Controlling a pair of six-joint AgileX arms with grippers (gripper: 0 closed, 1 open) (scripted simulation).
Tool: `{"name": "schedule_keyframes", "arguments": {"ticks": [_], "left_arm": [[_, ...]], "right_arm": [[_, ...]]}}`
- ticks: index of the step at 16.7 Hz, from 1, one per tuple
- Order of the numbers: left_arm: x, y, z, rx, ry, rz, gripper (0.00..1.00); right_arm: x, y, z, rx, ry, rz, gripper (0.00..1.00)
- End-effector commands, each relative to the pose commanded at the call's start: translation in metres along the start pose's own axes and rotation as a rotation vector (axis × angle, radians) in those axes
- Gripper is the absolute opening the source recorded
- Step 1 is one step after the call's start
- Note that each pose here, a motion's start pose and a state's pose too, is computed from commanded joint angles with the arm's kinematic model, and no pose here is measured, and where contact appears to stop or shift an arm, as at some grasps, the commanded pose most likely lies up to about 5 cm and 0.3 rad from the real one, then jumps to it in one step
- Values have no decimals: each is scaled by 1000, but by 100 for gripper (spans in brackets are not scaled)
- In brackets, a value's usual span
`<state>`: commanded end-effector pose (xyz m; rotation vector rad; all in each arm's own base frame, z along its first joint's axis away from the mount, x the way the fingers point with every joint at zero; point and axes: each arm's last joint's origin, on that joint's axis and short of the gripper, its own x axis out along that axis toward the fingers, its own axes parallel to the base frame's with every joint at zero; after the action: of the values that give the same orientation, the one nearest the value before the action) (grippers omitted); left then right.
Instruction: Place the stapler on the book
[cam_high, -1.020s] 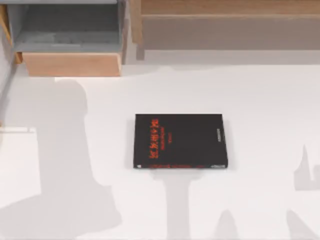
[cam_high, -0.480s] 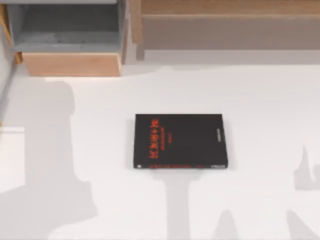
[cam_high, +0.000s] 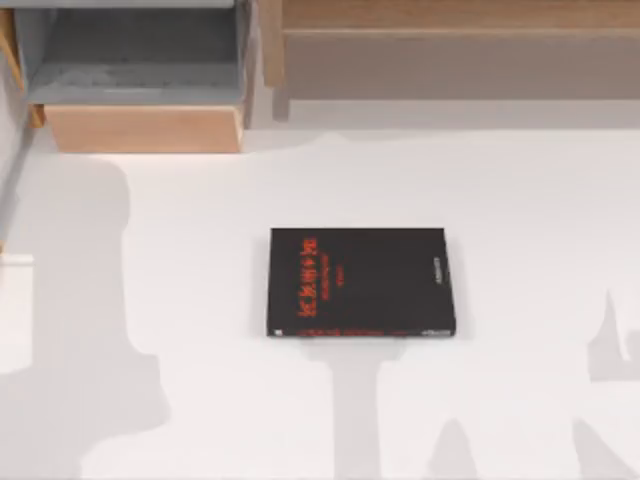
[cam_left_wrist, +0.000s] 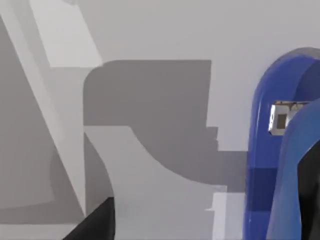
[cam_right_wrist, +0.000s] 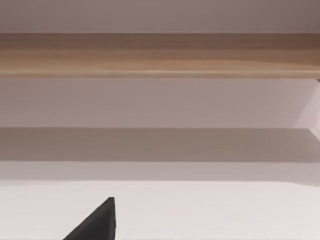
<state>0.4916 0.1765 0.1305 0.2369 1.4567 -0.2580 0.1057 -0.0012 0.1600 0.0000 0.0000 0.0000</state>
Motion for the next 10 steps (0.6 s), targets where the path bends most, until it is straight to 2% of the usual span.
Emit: {"name": "schedule_keyframes", "arguments": {"ticks": [3, 10], "left_arm": [[0, 0, 0, 0, 0, 0, 100], [0, 0, 0, 0, 0, 0, 47]], "right_arm": [[0, 0, 0, 0, 0, 0, 100], [0, 0, 0, 0, 0, 0, 100]]}}
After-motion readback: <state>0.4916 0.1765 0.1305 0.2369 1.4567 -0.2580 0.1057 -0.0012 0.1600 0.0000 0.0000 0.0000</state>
